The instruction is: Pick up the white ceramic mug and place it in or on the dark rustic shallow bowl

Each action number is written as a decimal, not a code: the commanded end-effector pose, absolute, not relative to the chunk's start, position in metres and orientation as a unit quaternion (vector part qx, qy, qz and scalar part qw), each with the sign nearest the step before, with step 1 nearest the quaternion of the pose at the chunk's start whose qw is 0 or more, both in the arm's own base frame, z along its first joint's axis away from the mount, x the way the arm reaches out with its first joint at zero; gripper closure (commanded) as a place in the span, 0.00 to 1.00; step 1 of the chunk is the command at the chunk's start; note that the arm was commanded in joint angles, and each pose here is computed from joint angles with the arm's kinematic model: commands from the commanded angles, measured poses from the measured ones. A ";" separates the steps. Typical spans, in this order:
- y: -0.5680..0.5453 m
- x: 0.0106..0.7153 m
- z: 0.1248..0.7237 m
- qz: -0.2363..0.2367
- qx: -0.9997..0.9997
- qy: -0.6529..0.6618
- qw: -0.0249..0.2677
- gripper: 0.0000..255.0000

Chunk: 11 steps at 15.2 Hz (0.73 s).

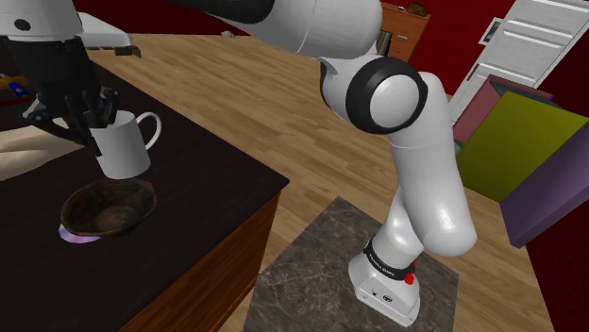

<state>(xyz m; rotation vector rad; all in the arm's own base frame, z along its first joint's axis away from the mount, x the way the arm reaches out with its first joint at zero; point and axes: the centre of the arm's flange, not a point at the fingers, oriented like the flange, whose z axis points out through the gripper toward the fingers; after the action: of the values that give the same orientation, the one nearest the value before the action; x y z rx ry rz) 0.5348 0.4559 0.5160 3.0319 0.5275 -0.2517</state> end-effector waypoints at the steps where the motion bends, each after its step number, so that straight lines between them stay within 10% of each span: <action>1: 0.455 0.536 0.506 -0.081 0.982 0.171 0.027 1.00; 11: 0.455 0.536 0.453 -0.081 0.982 0.171 0.027 1.00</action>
<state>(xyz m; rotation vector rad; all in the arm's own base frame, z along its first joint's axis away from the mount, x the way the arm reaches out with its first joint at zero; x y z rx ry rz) 0.5357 0.4547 0.4583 3.0322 0.5274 -0.2511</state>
